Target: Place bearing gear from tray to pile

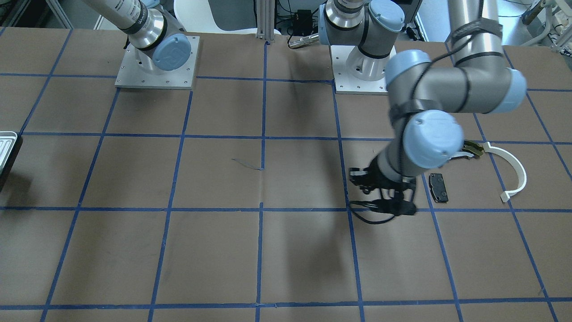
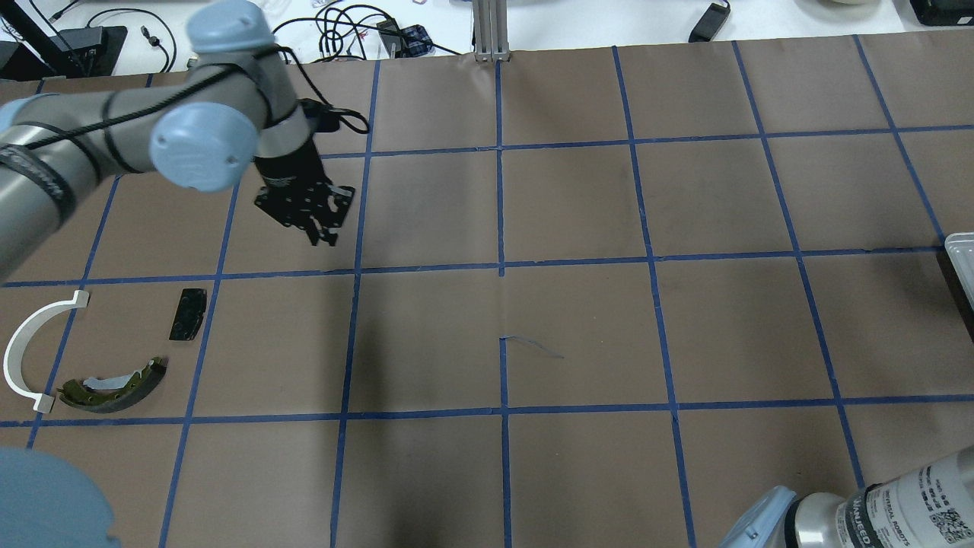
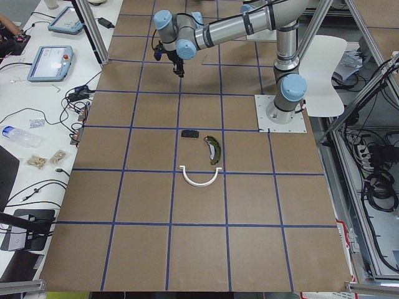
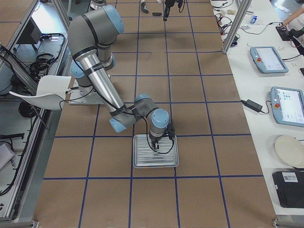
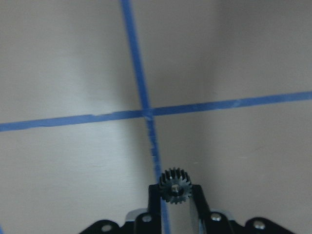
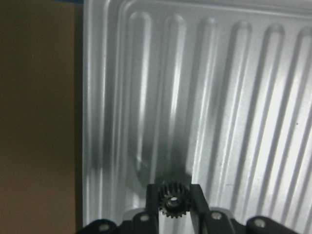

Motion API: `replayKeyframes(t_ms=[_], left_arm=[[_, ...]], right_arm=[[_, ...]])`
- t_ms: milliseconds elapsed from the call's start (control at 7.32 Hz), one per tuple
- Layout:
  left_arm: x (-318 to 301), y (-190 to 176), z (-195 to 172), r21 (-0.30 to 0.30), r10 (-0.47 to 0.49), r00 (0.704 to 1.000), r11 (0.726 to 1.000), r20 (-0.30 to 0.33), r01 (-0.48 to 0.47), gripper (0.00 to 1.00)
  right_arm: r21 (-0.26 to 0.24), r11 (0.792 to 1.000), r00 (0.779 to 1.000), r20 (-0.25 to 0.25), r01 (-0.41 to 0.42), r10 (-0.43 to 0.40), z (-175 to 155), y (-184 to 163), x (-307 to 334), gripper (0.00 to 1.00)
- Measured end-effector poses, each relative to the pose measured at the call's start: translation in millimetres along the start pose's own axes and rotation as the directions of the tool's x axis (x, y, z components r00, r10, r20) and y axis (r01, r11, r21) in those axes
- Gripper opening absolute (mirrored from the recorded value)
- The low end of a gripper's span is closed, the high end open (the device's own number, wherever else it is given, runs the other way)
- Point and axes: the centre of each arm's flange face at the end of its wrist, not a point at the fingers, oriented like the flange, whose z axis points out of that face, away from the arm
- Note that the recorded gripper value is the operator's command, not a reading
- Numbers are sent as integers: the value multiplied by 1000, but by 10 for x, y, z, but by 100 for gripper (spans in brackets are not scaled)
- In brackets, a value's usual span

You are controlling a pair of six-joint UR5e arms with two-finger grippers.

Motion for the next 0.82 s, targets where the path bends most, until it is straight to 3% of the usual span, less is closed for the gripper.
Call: replayKeyframes(t_ms=[410,820], left_arm=[[-1776,108,-33,-34,-15,999,999,52,17,0],[-2876,457,200,-89,-31,999,995,34,34,0]], right_arm=[[42,995,995,-54,-86,88,-873,-320,-723,0],[9,990,990,-16,-138,139,-1332,-979,-2491,0]])
